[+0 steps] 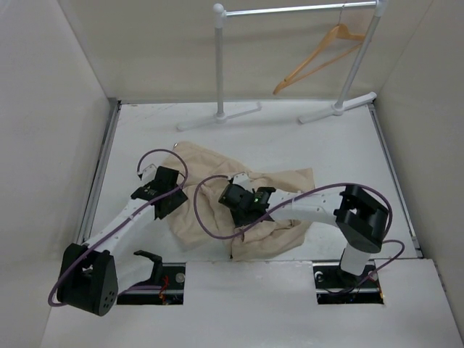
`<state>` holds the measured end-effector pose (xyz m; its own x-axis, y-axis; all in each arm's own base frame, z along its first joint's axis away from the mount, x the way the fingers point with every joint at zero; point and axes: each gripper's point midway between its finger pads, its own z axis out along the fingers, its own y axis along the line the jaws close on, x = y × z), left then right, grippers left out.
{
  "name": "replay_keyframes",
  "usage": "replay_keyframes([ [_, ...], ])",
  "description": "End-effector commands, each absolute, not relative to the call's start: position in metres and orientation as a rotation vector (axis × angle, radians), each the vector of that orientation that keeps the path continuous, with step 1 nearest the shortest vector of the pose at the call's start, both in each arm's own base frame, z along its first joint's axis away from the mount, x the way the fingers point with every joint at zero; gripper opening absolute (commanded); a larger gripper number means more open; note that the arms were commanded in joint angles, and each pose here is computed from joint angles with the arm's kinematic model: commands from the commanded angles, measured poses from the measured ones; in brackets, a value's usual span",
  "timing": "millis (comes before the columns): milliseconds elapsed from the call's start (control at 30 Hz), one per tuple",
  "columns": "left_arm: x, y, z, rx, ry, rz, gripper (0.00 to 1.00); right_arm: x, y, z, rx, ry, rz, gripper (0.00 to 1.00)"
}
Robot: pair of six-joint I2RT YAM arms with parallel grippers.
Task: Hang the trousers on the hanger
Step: Flatten out the trousers at the center of the board.
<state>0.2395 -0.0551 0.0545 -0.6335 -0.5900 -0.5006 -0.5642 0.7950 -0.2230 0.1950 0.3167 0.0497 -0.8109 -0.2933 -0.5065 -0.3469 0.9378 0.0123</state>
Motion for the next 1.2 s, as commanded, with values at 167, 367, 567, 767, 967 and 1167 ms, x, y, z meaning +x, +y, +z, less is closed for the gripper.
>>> replay_keyframes([
  [167, 0.206, -0.050, 0.023, -0.885, 2.501, -0.006, 0.23, 0.227, 0.304, 0.118, -0.276, 2.365, 0.116, 0.25],
  [367, 0.208, -0.017, 0.044, -1.025, 2.381, 0.041, 0.09, 0.239, 0.233, 0.204, 0.092, 2.209, 0.455, 0.23],
  [567, 0.197, 0.013, 0.083, -1.128, 2.245, 0.062, 0.12, 0.239, 0.083, 0.203, 0.690, 2.001, 0.504, 0.23],
  [767, 0.194, 0.017, 0.104, -1.115, 2.220, 0.051, 0.52, 0.218, 0.005, 0.167, 1.113, 1.888, 0.350, 0.52],
  [967, 0.265, 0.007, 0.161, -0.970, 2.146, -0.005, 0.58, 0.223, -0.015, 0.199, 0.974, 1.867, 0.177, 0.80],
  [1167, 0.345, -0.023, 0.130, -0.787, 2.324, 0.102, 0.59, 0.225, -0.018, 0.222, 0.767, 1.915, 0.007, 0.84],
])
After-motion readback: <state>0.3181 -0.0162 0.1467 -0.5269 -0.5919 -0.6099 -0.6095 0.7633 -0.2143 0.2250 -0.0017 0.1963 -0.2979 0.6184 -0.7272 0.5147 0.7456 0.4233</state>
